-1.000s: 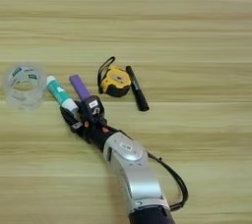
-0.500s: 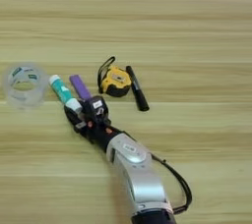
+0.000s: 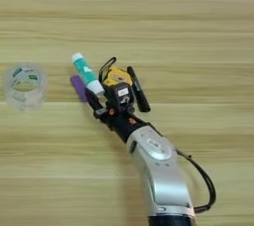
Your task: Move the objects on the table
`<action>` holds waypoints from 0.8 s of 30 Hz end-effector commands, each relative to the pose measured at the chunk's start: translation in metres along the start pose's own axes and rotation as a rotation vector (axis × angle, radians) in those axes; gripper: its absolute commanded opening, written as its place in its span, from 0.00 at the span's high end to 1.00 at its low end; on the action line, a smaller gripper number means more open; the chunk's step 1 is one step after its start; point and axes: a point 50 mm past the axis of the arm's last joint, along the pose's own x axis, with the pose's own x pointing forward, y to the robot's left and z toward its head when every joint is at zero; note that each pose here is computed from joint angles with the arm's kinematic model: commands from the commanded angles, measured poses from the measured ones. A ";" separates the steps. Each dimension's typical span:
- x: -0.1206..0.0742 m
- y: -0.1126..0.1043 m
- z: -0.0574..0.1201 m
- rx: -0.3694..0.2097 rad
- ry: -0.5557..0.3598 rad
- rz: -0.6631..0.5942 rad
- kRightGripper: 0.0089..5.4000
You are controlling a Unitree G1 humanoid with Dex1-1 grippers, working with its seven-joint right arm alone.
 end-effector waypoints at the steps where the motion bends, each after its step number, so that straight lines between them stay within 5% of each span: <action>1: -0.003 -0.028 0.036 -0.085 -0.122 -0.093 0.69; 17: -0.019 -0.093 0.024 -0.103 -0.054 -0.352 0.69; 24: -0.021 -0.105 0.019 -0.103 -0.027 -0.390 0.69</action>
